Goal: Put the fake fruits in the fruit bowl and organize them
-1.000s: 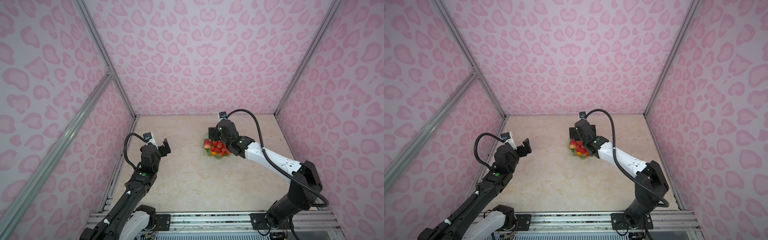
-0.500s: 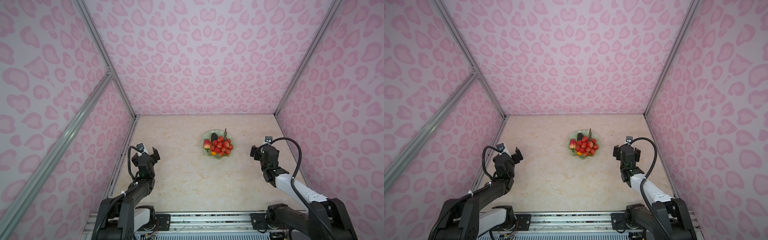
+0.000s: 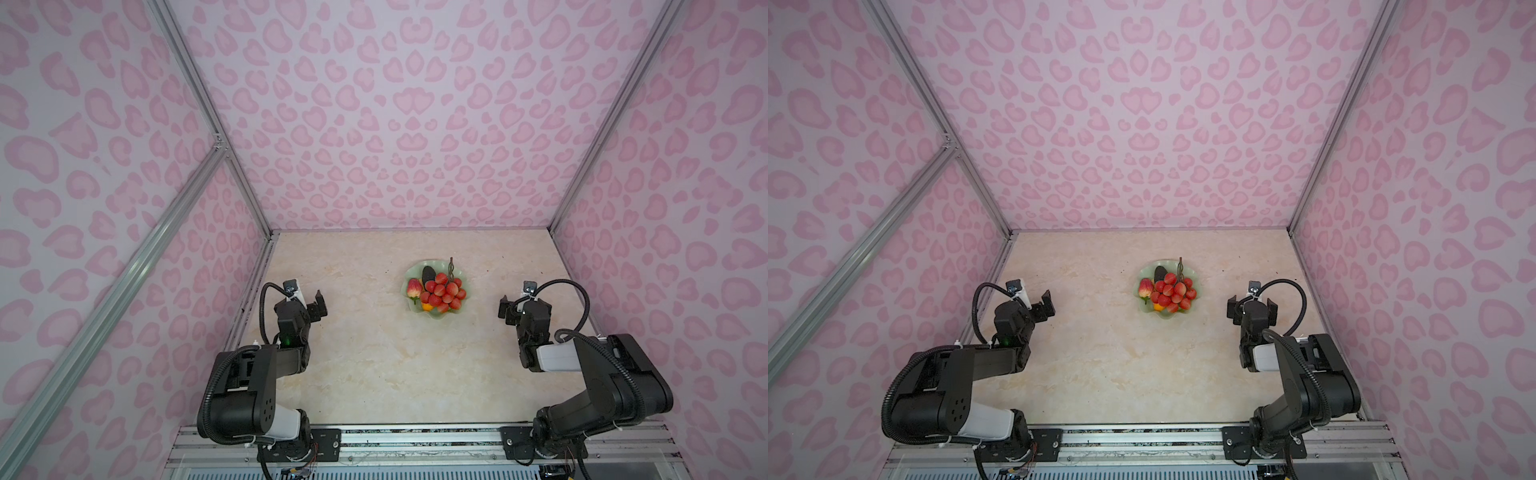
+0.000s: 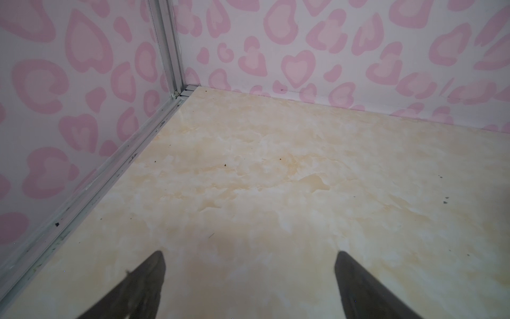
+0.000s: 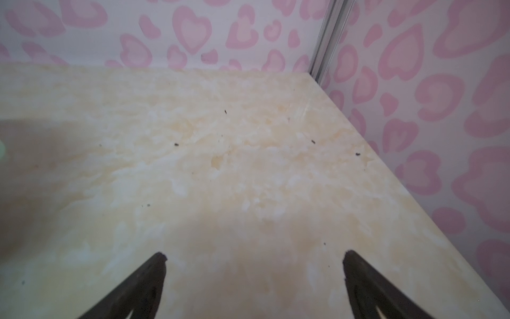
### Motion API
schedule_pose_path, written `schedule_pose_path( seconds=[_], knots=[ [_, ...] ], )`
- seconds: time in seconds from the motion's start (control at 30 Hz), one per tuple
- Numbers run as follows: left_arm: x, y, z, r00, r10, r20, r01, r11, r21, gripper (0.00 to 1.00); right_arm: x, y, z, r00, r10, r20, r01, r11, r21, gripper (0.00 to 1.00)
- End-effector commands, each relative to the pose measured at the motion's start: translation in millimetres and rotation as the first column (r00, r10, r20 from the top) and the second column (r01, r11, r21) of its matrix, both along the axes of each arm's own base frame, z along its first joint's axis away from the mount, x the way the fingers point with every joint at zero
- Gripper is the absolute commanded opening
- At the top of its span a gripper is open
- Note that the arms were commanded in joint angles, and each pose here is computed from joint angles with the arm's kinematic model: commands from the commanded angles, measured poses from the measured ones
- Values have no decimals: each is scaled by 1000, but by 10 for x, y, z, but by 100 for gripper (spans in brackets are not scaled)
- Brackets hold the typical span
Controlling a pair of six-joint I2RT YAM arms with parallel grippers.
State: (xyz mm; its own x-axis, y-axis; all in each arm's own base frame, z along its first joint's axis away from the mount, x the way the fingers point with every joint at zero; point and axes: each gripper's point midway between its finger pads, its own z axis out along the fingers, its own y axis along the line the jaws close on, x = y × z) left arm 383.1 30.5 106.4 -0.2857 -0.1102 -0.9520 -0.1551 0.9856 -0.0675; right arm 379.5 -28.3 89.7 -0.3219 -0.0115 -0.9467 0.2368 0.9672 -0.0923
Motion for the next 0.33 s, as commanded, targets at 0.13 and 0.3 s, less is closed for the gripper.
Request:
schedule_pose_path(
  seconds=[0.13, 0.3],
  knots=[
    [47, -44, 109, 999, -29, 46, 28, 999, 19, 97, 73, 3, 121, 999, 10, 41, -10, 1000, 4, 100],
    [46, -45, 106, 999, -28, 45, 27, 999, 20, 97, 78, 4, 113, 999, 13, 36, -13, 1000, 8, 100]
  ],
)
